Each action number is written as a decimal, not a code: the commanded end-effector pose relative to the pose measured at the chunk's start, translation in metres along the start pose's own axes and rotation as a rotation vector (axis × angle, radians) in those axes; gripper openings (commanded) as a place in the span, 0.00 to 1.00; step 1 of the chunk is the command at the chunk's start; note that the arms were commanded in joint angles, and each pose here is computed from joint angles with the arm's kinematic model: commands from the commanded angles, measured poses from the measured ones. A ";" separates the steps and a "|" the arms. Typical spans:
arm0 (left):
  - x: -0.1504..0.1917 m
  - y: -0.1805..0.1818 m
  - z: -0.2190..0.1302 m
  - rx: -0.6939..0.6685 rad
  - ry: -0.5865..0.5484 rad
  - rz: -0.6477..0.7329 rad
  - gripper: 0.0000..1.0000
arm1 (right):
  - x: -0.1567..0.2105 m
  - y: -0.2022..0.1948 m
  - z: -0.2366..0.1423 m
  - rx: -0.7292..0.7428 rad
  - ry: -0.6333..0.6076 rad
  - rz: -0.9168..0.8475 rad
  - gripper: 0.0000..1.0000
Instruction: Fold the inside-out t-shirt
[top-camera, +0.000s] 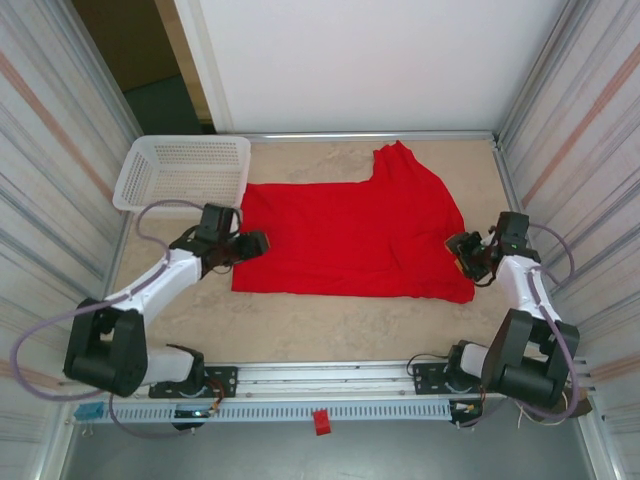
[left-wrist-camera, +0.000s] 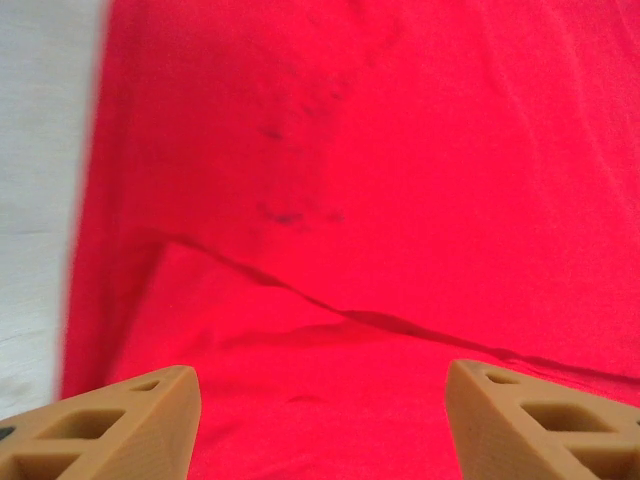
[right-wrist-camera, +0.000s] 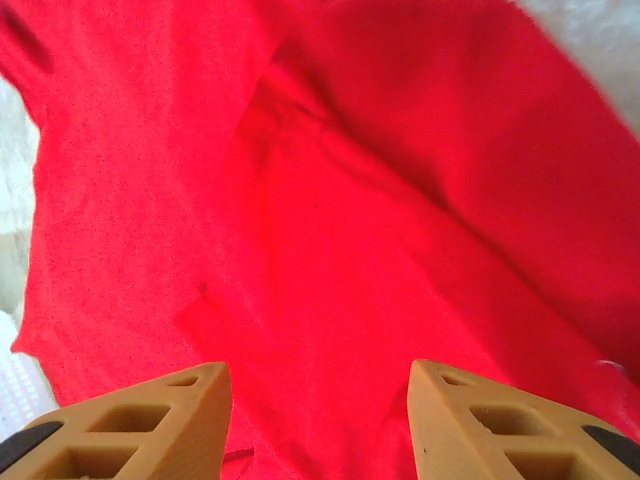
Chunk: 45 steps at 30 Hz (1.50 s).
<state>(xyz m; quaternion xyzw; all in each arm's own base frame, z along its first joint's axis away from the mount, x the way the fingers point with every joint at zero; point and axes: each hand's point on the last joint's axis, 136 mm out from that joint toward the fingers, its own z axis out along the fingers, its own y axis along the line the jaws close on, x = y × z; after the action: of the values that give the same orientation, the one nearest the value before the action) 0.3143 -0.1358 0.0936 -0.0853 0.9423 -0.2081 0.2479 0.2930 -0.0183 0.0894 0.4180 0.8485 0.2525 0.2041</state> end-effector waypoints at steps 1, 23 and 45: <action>0.005 -0.017 0.017 0.063 0.044 -0.001 0.66 | 0.010 -0.010 0.015 0.004 0.020 0.073 0.48; 0.111 0.052 0.022 -0.163 0.188 -0.091 0.66 | 0.041 -0.116 -0.030 0.255 -0.147 0.353 0.53; -0.030 -0.039 0.023 -0.037 0.082 0.122 0.77 | -0.043 0.111 0.089 0.044 0.074 -0.163 0.53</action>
<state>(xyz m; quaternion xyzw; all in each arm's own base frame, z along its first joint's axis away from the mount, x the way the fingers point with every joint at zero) 0.3577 -0.1626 0.1155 -0.0498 0.9534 -0.1767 0.2396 0.4335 0.0195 0.1205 0.3454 0.8827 0.2282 0.2225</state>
